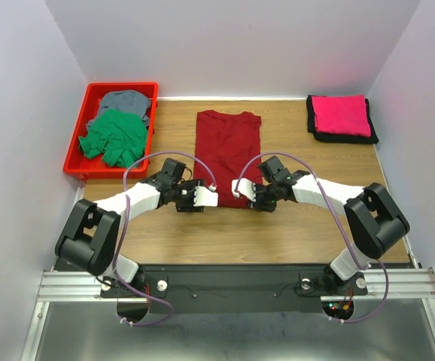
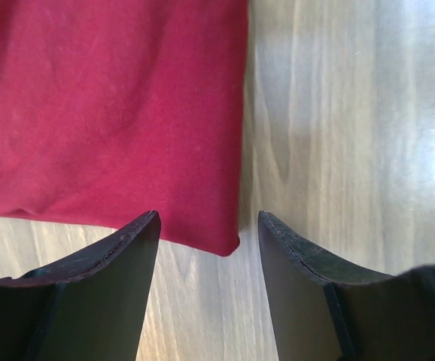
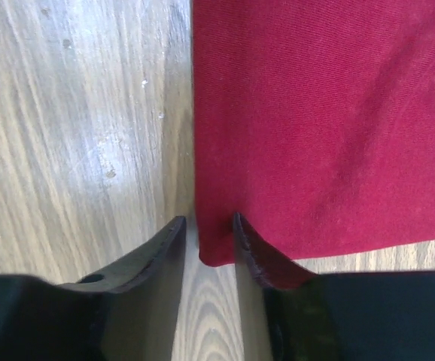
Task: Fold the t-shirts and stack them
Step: Fold the tshirt
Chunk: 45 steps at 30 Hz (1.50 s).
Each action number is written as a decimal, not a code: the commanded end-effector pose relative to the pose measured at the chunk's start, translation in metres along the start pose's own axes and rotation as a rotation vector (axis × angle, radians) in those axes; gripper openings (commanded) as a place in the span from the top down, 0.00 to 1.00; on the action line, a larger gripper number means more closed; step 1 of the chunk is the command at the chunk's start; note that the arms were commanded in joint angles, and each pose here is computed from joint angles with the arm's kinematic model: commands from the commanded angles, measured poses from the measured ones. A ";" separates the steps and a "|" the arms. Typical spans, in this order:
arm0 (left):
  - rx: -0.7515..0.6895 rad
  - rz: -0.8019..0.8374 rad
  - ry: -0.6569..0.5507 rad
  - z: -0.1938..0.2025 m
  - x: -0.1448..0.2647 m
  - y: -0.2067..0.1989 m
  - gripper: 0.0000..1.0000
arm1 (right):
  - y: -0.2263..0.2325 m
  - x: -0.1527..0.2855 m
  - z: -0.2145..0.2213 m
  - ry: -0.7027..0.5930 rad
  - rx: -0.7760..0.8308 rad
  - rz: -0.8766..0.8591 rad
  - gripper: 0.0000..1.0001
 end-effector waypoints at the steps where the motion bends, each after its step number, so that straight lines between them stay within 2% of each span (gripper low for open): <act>1: -0.011 -0.013 0.010 0.001 -0.007 0.008 0.37 | -0.003 -0.007 -0.001 -0.011 0.020 0.019 0.68; 3: -0.005 0.002 0.019 0.004 -0.012 0.007 0.42 | 0.001 -0.011 0.005 0.009 0.018 0.009 0.75; 4: -0.004 0.001 0.023 0.005 -0.013 0.008 0.46 | 0.001 -0.011 0.007 0.013 0.015 0.009 0.83; 5: 0.002 0.008 0.025 0.005 -0.014 0.008 0.57 | 0.003 -0.011 0.007 0.019 0.012 0.011 0.86; 6: 0.002 0.008 0.026 0.005 -0.014 0.008 0.62 | 0.003 -0.010 0.008 0.021 0.010 0.014 0.90; 7: 0.000 0.009 0.021 0.003 -0.014 0.008 0.71 | 0.004 -0.008 0.007 0.020 0.004 0.020 0.99; 8: -0.001 0.011 0.018 0.002 -0.014 0.007 0.75 | 0.005 -0.005 0.007 0.015 0.004 0.027 0.99; 9: -0.002 0.009 0.016 0.001 -0.012 0.006 0.86 | 0.004 -0.002 0.005 0.014 0.001 0.036 0.99; 13: -0.016 -0.003 -0.019 -0.014 0.004 0.007 1.00 | -0.001 0.015 -0.009 -0.018 -0.033 0.082 0.99; 22: 0.004 -0.017 -0.045 -0.042 0.044 0.011 1.00 | -0.013 0.060 -0.040 -0.076 -0.078 0.144 0.99; 31: -0.034 0.019 -0.057 -0.046 0.061 -0.035 1.00 | 0.019 0.082 -0.037 -0.093 -0.056 0.079 0.99; 36: -0.119 0.099 -0.089 -0.057 0.077 -0.075 1.00 | 0.053 0.102 -0.040 -0.136 -0.036 -0.052 0.99; 42: -0.280 0.181 -0.219 -0.070 0.119 -0.107 1.00 | 0.089 0.146 -0.057 -0.245 0.111 -0.113 0.99; 45: -0.330 0.186 -0.263 -0.075 0.131 -0.114 1.00 | 0.100 0.158 -0.057 -0.257 0.139 -0.137 0.99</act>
Point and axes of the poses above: each gripper's point midway between its finger pads, its own x axis back along the fingers, its own y axis along the line the jaws close on, z = x × y, the point moved 8 cm from there along x, back along the fingers, and after that the axes turned 6 degrees about x, right-handed, at the moved point
